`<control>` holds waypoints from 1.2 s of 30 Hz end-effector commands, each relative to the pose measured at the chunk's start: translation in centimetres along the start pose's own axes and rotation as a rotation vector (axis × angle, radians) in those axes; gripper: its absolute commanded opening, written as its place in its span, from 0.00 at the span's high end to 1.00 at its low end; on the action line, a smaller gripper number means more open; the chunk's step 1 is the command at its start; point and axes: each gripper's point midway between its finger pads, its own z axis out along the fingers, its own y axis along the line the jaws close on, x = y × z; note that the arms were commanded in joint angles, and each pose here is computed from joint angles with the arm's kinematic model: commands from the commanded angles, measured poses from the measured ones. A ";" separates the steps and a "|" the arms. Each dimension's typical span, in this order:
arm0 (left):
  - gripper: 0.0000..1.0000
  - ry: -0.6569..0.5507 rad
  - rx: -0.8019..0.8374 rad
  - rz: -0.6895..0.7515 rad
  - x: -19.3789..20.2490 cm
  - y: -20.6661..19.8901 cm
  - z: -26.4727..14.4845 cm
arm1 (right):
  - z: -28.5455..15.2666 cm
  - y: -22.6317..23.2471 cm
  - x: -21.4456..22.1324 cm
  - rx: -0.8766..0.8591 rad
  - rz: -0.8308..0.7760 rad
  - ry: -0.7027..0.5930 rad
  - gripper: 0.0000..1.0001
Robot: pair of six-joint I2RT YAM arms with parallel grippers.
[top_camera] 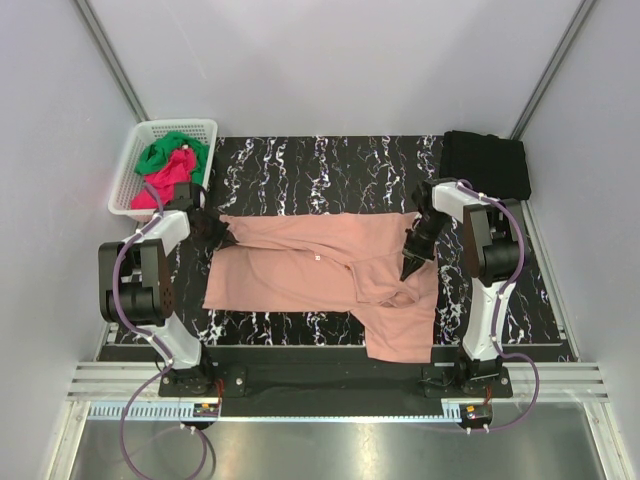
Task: Fold and stack the t-shirts
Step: Fold the tshirt
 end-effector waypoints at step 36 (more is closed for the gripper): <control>1.00 0.095 0.061 0.076 0.8 -1.6 0.5 | -7.5 -1.8 -7.3 0.207 0.026 -0.432 1.00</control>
